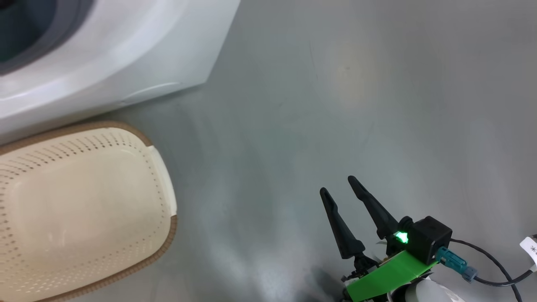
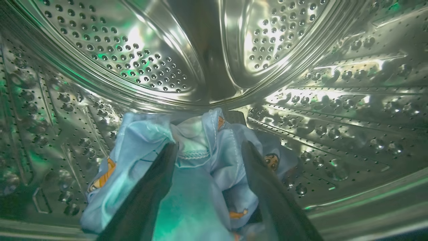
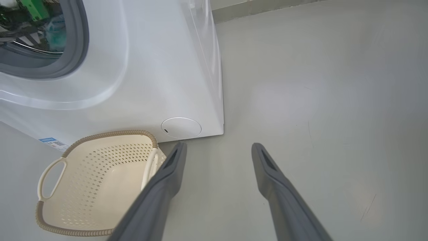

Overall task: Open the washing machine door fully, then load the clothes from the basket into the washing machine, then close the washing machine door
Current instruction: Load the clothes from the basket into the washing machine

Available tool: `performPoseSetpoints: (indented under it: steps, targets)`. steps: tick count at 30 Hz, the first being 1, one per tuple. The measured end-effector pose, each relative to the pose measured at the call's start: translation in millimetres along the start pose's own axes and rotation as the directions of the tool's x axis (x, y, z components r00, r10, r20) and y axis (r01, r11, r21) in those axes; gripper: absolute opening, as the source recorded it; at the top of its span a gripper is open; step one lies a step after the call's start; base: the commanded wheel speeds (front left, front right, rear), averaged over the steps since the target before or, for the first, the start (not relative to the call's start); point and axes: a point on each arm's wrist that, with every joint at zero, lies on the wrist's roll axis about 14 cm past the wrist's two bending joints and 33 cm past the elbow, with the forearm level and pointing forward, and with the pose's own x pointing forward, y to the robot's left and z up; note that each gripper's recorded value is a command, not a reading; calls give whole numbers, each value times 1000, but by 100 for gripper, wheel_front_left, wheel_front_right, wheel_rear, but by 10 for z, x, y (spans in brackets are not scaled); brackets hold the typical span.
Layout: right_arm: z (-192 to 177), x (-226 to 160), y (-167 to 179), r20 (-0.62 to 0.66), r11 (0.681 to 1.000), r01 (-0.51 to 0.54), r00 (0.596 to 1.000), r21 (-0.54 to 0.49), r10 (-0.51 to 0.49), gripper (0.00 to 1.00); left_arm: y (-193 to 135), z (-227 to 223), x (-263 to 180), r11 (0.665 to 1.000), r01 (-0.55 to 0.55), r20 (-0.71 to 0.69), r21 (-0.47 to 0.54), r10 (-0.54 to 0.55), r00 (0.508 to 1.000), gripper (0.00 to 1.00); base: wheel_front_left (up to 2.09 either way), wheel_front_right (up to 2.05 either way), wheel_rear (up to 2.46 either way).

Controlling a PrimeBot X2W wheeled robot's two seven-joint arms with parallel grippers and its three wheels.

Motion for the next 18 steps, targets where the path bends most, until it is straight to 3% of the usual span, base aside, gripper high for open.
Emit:
performPoseSetpoints:
  steps: [18]
  targets:
    - [328,-90,164,107,998,-57,993,16,55,100,-231,91,-813,988,43,40,-151,-37,998,100,0,0,0]
